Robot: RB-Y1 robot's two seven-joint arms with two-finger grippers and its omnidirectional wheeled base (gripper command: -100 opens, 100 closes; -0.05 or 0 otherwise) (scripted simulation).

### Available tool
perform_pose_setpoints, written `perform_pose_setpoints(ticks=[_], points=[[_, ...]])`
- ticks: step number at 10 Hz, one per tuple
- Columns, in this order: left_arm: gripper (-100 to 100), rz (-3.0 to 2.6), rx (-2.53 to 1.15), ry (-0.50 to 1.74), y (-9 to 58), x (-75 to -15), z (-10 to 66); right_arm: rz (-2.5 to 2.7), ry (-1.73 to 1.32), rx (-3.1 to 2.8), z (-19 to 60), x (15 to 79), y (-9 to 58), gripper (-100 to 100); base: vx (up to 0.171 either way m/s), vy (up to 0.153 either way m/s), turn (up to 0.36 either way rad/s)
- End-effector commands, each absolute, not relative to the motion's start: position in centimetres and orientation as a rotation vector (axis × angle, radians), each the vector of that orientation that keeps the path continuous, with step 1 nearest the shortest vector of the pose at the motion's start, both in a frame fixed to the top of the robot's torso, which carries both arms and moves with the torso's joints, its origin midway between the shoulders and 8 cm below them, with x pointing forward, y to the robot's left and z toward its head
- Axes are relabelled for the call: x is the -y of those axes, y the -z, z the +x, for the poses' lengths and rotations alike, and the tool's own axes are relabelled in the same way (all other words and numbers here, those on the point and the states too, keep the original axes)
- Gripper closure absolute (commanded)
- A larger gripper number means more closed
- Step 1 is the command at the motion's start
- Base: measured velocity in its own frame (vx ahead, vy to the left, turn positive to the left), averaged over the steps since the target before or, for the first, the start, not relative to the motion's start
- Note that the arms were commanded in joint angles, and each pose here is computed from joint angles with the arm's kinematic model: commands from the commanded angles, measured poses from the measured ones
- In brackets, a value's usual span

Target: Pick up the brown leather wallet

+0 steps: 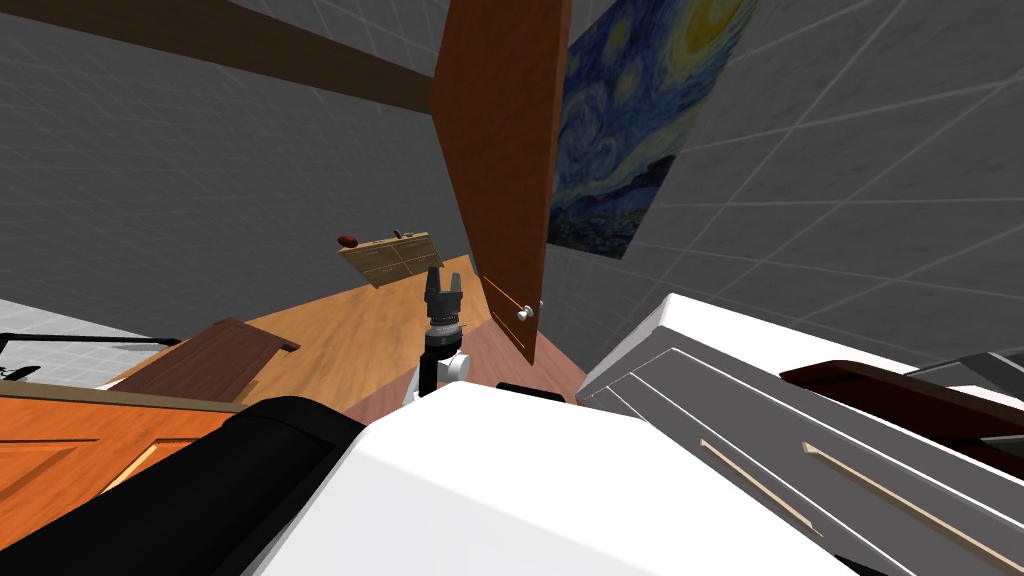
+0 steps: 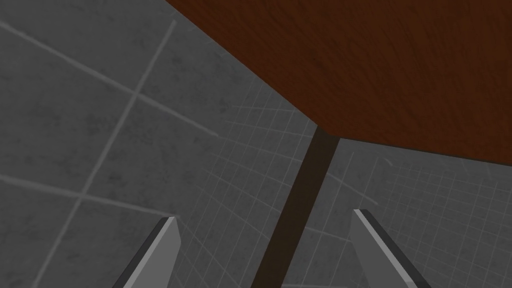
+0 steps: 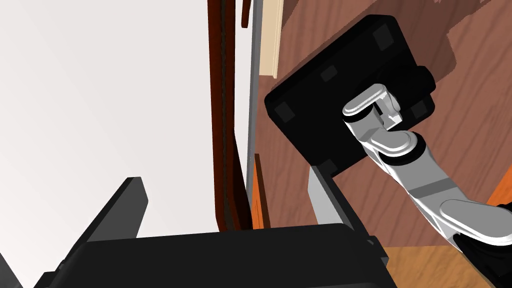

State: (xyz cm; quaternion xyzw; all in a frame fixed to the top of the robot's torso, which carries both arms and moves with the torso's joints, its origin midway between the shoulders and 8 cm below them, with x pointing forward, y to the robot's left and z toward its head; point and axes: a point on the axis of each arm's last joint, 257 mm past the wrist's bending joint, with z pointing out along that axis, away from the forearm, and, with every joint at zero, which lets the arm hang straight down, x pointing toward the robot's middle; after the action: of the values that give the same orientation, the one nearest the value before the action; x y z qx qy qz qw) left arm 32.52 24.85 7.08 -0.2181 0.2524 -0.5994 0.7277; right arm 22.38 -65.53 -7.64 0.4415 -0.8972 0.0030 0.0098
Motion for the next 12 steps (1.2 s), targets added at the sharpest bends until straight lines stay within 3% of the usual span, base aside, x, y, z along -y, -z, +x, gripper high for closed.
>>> perform_pose_setpoints(ticks=[1, 2, 6, 7, 8, 11, 12], points=[[0, -0.481, -0.556, 1.321, -7.1, -24.8, 32.5, 1.378, -0.009, 2.801, 22.4, 65.5, 7.6, -100, -0.009, 0.006, 0.001], [0, -0.481, -0.556, 1.321, -7.1, -24.8, 32.5, 1.38, -0.013, 2.803, 22.5, 65.6, 7.7, 100, 0.0, 0.0, 0.0], [0, -0.481, -0.556, 1.321, -7.1, -24.8, 32.5, 1.379, -0.014, 2.803, 22.4, 65.6, 7.7, 100, 0.0, 0.0, 0.0], [0, -0.481, -0.556, 1.321, -7.1, -24.8, 32.5, 1.379, -0.014, 2.803, 22.5, 65.6, 7.7, 0, 0.0, 0.0, 0.0], [0, -0.481, -0.556, 1.321, -7.1, -24.8, 32.5, 1.38, -0.011, 2.801, 22.4, 65.3, 6.7, 100, 0.017, -0.011, -0.015], [0, -0.481, -0.556, 1.321, -7.1, -24.9, 32.5, 1.38, -0.01, 2.799, 22.3, 65.0, 6.2, 100, 0.021, -0.019, -0.006], [0, -0.481, -0.556, 1.321, -7.1, -24.8, 32.5, 1.38, -0.009, 2.8, 22.3, 65.0, 6.1, 0, 0.0, 0.0, 0.0]])
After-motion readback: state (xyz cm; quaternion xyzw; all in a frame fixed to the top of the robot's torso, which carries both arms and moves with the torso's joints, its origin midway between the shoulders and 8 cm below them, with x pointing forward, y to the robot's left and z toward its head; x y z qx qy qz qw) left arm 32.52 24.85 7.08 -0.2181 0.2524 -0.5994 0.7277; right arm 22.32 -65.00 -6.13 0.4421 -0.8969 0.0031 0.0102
